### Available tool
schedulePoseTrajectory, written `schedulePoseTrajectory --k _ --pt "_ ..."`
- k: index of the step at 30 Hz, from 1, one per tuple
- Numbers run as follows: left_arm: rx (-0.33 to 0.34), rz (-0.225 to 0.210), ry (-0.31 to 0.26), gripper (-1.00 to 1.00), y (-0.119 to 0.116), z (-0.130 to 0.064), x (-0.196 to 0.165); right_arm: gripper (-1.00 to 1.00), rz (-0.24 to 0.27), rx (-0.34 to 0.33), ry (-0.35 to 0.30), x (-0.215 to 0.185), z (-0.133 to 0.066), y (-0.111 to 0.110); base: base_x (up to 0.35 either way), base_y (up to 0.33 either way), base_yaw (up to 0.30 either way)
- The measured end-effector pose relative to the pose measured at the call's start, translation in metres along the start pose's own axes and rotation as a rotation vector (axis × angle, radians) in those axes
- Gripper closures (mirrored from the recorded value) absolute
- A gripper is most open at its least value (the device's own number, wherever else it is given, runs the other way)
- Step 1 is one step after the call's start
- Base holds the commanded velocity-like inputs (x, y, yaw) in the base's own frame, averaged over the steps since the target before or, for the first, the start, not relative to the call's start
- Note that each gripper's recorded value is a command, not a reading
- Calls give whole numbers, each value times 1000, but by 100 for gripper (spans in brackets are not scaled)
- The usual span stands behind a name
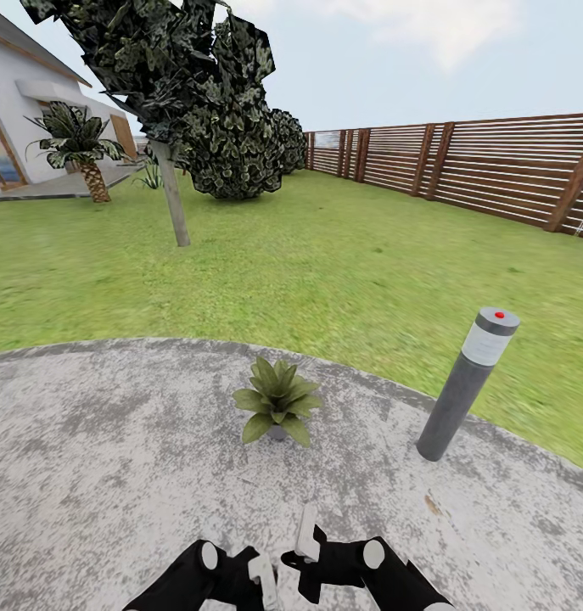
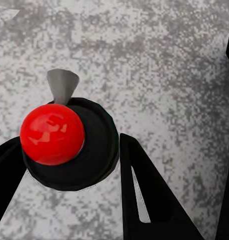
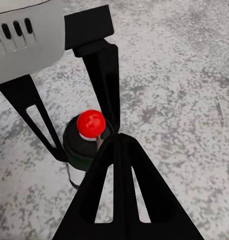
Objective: Pick up the pesticide atomizer in the garden and spray insectifuge to fully cover both potted plants in the garden.
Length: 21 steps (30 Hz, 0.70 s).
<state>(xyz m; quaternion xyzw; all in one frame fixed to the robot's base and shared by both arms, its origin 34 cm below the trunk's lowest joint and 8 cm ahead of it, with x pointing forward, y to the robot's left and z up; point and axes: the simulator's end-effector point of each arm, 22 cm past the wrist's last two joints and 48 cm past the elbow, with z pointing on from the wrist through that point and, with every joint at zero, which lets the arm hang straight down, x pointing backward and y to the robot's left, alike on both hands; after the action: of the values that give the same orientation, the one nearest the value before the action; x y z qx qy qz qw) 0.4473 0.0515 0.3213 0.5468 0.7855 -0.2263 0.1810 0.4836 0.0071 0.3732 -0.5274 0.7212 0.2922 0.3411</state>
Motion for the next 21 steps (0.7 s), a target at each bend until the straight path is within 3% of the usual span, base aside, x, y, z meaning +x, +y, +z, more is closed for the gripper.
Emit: schedulePoseTrajectory --k 21 --pt "-6 -28 -77 100 6 -5 -22 100 0 0 0 0 0 0 0 0 0"
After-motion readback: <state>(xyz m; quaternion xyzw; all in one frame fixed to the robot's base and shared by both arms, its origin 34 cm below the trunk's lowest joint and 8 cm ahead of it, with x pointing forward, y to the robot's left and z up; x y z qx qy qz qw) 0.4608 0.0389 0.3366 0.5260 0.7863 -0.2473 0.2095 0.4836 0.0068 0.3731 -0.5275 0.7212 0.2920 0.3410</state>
